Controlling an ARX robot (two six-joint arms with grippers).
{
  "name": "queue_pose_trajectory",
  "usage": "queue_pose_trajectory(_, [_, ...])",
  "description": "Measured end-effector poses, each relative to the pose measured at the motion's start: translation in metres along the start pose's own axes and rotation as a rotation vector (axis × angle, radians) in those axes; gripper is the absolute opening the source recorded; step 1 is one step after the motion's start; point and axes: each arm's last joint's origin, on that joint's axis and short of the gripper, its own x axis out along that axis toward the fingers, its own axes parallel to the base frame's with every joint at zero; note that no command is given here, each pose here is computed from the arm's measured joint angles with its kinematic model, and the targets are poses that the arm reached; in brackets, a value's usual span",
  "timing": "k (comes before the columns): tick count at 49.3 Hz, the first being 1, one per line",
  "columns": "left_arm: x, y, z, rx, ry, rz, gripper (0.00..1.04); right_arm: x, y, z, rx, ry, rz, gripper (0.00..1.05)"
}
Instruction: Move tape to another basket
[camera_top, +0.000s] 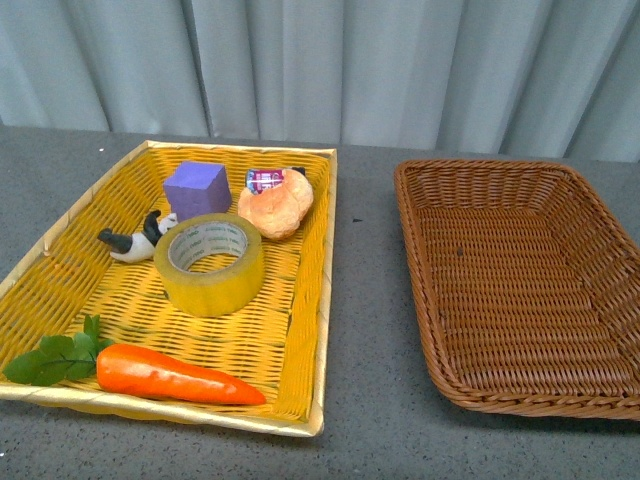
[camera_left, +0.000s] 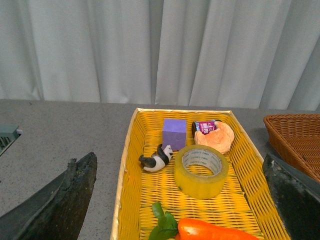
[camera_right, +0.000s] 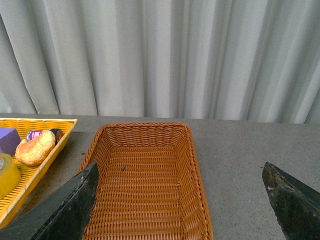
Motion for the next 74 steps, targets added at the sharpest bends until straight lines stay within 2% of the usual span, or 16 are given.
queue_pose_trajectory(41, [0.000,0.000,0.000,0.000,0.000,0.000,0.98,0.000,0.000,0.000,0.000,0.000,0.000,0.96])
queue_pose_trajectory(48, [0.006,0.000,-0.007,-0.120,0.156,0.042,0.98,0.000,0.000,0.000,0.000,0.000,0.000,0.96])
queue_pose_trajectory(56, [0.025,-0.003,-0.004,-0.174,0.221,0.014,0.98,0.000,0.000,0.000,0.000,-0.001,0.000,0.96])
queue_pose_trajectory(66, [0.077,-0.017,0.005,-0.212,0.327,-0.063,0.98,0.000,0.000,0.000,0.000,-0.001,0.000,0.96])
queue_pose_trajectory(74, [0.128,-0.033,-0.017,-0.242,0.516,-0.107,0.98,0.000,0.000,0.000,0.000,-0.001,0.000,0.96])
